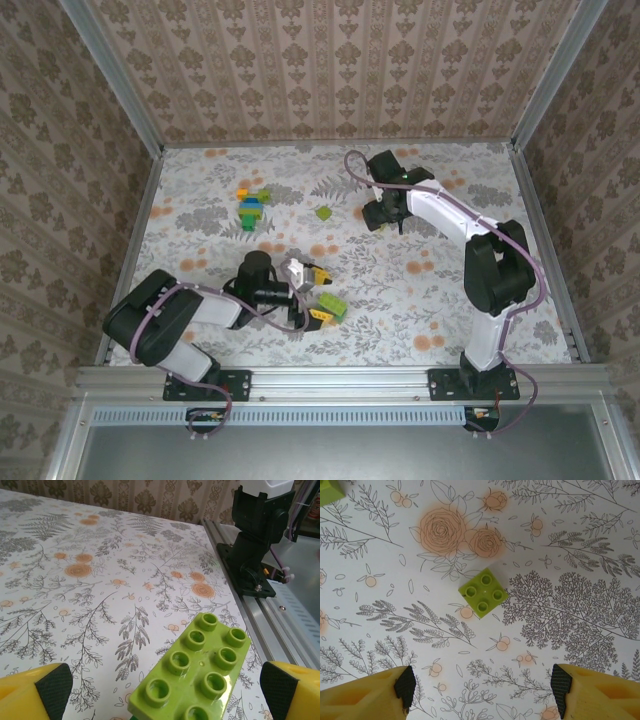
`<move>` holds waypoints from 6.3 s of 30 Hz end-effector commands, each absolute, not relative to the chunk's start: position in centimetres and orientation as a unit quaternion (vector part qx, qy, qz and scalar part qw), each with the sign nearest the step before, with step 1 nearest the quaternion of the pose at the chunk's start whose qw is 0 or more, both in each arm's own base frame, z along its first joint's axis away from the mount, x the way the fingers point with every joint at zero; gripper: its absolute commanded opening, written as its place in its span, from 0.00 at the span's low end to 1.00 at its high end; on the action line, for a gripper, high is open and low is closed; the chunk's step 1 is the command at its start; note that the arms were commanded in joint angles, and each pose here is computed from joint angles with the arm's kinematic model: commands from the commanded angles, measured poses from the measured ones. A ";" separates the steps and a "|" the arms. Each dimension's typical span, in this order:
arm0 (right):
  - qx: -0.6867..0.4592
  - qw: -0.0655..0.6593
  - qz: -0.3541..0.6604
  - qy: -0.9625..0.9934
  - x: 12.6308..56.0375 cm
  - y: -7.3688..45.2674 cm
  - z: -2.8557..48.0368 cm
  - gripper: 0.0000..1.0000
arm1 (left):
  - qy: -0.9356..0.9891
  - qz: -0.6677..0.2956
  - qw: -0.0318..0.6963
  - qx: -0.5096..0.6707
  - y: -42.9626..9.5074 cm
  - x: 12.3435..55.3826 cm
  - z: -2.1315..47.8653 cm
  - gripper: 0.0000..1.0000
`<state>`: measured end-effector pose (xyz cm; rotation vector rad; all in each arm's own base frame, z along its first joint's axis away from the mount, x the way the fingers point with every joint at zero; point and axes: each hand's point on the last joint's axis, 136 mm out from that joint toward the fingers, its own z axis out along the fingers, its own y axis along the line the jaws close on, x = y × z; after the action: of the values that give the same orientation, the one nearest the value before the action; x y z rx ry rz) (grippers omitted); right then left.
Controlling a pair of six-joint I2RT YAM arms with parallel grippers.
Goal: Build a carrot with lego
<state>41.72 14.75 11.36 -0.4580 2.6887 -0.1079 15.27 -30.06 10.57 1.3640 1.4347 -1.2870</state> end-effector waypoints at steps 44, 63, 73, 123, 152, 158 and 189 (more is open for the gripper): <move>-0.220 0.128 0.108 0.961 45.4 15.8 4.8 0.70 | 0.534 -0.511 0.341 0.580 -31.2 14.0 9.8 0.67; -0.281 0.086 0.065 0.954 44.1 16.1 2.4 0.55 | 0.538 -0.511 0.335 0.581 -31.4 14.1 9.6 0.58; -0.271 0.081 0.065 0.957 44.0 16.0 2.1 0.41 | 0.540 -0.509 0.334 0.581 -31.4 14.2 9.5 0.57; -0.088 0.105 0.074 0.988 38.7 16.8 7.8 0.24 | 0.529 -0.496 0.347 0.595 -31.4 13.2 10.4 0.68; -0.056 0.087 0.093 0.990 26.4 21.7 12.3 0.16 | 0.535 -0.484 0.362 0.590 -30.8 12.9 9.9 0.36; -0.037 0.078 0.106 0.991 23.3 22.6 13.6 0.16 | 0.567 -0.422 0.395 0.587 -30.9 14.5 8.7 0.35; -0.026 0.104 0.113 0.988 21.7 27.1 14.5 0.14 | 0.589 -0.413 0.409 0.561 -30.6 16.3 8.2 0.31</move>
<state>21.02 26.98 14.59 -0.1137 2.9415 0.3549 16.35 -30.85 9.36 1.4049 1.4232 -1.0250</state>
